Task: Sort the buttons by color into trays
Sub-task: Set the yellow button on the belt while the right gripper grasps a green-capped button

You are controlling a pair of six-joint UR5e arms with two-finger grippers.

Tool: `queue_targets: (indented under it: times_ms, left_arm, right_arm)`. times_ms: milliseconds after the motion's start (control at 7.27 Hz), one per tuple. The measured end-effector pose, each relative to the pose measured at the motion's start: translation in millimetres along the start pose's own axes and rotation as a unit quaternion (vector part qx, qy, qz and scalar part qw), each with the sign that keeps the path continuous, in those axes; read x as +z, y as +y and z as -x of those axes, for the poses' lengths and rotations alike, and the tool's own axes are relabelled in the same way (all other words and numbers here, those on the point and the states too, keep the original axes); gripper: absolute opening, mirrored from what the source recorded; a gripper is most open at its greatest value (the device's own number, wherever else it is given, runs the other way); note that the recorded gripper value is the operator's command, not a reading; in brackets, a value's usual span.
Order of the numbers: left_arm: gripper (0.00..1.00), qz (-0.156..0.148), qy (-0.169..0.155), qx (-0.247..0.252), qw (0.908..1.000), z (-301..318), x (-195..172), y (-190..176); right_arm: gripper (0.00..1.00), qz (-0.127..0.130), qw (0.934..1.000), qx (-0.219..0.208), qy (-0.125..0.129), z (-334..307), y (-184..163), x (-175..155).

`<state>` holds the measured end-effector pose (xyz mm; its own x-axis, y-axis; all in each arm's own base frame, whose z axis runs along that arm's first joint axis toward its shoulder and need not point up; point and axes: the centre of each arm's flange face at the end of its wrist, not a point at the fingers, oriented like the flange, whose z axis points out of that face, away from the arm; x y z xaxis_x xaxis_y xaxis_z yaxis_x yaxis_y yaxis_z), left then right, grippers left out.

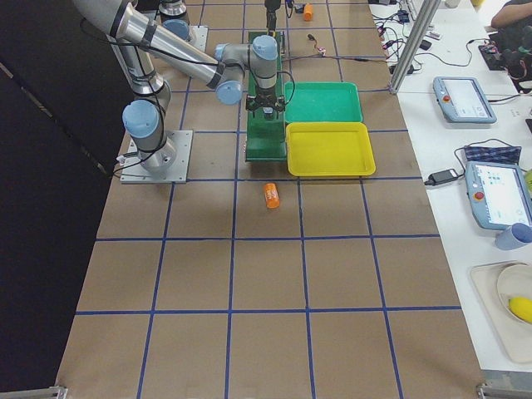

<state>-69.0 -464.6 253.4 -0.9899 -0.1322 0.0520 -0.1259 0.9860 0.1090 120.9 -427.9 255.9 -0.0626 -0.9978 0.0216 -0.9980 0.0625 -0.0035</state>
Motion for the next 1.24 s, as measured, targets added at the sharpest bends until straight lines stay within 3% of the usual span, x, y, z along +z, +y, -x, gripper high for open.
queue_targets:
  times_ms: [138,275,413,550,825,1238]
  left_arm:
    - [0.65,0.001,-0.002,-0.009,1.0,-9,2,4]
    - [1.0,0.004,-0.004,-0.011,0.9999,-13,5,5]
    - [1.0,0.004,-0.007,-0.012,0.9999,-15,6,5]
    - [1.0,0.001,-0.008,-0.012,0.9999,-15,3,5]
    - [1.0,-0.006,-0.008,-0.014,0.9999,-13,-7,1]
    - [1.0,-0.023,-0.005,-0.01,0.9997,17,-37,-41]
  right_arm:
    - [0.95,0.0,1.0,-0.004,0.003,1,-4,0]
    - [0.95,0.0,1.0,-0.007,0.004,1,-6,0]
    - [0.87,0.0,1.0,-0.009,0.002,1,-8,2]
    - [0.61,0.0,1.0,-0.009,-0.001,1,-8,5]
    - [0.35,0.001,0.9998,-0.017,-0.003,0,-8,7]
    - [0.22,0.0,0.999,-0.045,0.01,-4,-8,3]
